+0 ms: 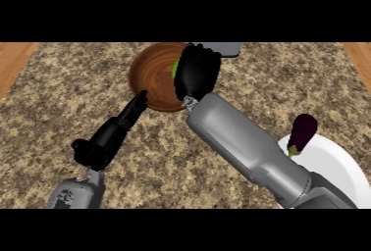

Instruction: Pick the lemon from the plate and place it in the bowl

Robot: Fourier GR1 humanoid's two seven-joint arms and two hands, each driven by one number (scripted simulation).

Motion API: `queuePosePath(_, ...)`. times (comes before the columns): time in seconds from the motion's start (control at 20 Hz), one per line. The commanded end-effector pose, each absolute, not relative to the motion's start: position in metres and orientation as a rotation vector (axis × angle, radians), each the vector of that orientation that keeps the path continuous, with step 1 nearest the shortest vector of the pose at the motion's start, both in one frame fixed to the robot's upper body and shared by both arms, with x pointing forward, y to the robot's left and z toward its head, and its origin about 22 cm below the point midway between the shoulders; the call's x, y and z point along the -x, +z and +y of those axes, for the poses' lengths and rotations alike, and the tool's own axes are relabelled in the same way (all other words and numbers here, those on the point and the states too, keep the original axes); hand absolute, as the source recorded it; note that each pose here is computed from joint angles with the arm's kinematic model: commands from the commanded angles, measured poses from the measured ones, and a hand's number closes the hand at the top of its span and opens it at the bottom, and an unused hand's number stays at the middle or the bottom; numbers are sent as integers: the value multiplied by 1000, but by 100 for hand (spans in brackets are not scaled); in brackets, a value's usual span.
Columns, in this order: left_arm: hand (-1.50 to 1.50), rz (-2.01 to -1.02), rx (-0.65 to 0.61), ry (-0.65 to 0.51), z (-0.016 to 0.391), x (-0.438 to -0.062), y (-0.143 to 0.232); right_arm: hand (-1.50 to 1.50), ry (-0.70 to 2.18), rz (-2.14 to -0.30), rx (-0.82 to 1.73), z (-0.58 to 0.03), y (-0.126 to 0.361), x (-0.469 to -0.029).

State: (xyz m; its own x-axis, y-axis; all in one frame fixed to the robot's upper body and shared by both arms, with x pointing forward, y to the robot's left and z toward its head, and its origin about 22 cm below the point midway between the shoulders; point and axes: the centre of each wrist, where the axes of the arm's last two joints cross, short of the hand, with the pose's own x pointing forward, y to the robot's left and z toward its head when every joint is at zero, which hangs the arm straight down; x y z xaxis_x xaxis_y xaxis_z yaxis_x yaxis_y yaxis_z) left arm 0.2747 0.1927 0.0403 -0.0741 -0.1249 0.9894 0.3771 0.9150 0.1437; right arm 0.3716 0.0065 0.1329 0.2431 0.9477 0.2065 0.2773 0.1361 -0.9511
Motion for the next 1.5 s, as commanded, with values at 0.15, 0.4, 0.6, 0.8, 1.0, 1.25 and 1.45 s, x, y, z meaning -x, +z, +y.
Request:
queuePosePath(0.15, 0, -1607, 202, -406, 202, -271, 47, -150, 581, -1049, 1060, -28, 100, -387)
queuePosePath(0.4, 0, -1589, 202, -402, 200, -278, 34, -150, 587, -1235, 1022, -28, 92, -393)
queuePosePath(0.6, 0, -1589, 179, -367, 205, -272, 53, -150, 450, -1332, 1060, -29, 107, -399)
queuePosePath(0.8, 0, -1581, 175, -379, 196, -271, 35, -150, 204, -1393, 1036, -28, 122, -399)
queuePosePath(1.0, 0, -1586, 158, -360, 209, -274, 39, -150, 34, -1399, 990, -41, 124, -389)
queuePosePath(1.25, 0, -1577, 154, -354, 216, -254, 24, -150, -116, -1391, 986, -103, 108, -371)
queuePosePath(1.45, 0, -1566, 125, -323, 217, -256, 24, -150, -162, -1425, 1017, -133, 99, -330)
